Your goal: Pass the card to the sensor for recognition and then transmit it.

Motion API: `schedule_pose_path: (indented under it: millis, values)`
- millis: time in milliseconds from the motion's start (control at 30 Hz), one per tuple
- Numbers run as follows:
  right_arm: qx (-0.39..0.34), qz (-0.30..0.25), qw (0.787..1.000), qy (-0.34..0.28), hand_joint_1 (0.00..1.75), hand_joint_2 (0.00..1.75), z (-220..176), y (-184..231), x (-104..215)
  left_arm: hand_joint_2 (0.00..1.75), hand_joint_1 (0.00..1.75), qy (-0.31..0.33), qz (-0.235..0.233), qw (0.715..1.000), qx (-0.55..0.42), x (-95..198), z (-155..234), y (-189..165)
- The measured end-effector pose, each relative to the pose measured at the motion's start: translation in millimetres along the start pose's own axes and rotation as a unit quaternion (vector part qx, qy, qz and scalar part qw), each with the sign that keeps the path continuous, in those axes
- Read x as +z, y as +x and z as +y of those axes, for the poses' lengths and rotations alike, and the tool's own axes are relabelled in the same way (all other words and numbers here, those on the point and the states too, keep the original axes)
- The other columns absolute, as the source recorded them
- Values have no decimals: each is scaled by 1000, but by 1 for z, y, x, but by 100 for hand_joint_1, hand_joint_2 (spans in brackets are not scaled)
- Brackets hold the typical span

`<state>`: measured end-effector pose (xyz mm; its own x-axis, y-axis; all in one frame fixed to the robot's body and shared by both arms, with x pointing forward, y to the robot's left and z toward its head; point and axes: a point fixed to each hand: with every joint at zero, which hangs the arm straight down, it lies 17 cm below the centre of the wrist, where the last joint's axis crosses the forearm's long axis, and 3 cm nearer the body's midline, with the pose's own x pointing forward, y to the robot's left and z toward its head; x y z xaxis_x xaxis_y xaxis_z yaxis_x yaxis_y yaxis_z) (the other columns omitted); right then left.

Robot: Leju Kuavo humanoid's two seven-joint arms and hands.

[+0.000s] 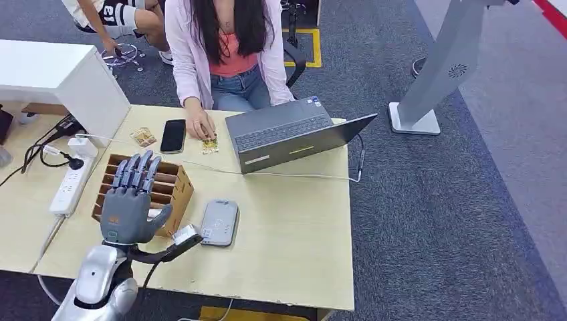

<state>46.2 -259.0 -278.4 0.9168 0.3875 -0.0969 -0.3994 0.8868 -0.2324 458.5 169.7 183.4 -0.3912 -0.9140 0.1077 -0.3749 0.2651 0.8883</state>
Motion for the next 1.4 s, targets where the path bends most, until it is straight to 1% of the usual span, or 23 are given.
schedule_pose_path:
  millis: [100,233,300,433,500,633,800,900,1167,1267,1400]
  values:
    - [-7,1,1000,0,0,175,0,0,0,175,0,-15,-7,1000,2,14,-6,7]
    - [-13,1,1000,1,0,175,0,0,0,175,0,-48,-14,999,5,47,-23,17]
    - [-13,1,1000,0,0,175,-1,0,0,175,0,-59,-7,998,7,59,-28,17]
    - [-14,1,1000,0,0,175,-1,0,0,175,0,-70,-5,998,7,72,-33,16]
    - [-14,1,1000,0,0,175,-1,0,0,175,0,-71,-5,997,6,74,-33,16]
    - [-13,2,1000,0,0,175,-1,-1,0,175,0,-77,11,997,4,80,-35,9]
    - [-12,3,1000,0,0,175,-1,-1,0,175,0,-82,13,997,2,84,-37,6]
    - [-8,3,1000,1,0,175,0,-1,0,175,0,-90,25,996,1,85,-40,0]
    - [0,-1,1000,1,0,175,0,0,0,175,0,-102,59,993,-11,78,-44,-32]
    - [3,-1,1000,-1,0,175,-1,0,0,175,0,-104,82,991,-20,73,-46,-54]
    - [5,-1,1000,-1,0,175,-1,0,0,175,0,-105,96,989,-26,72,-46,-69]
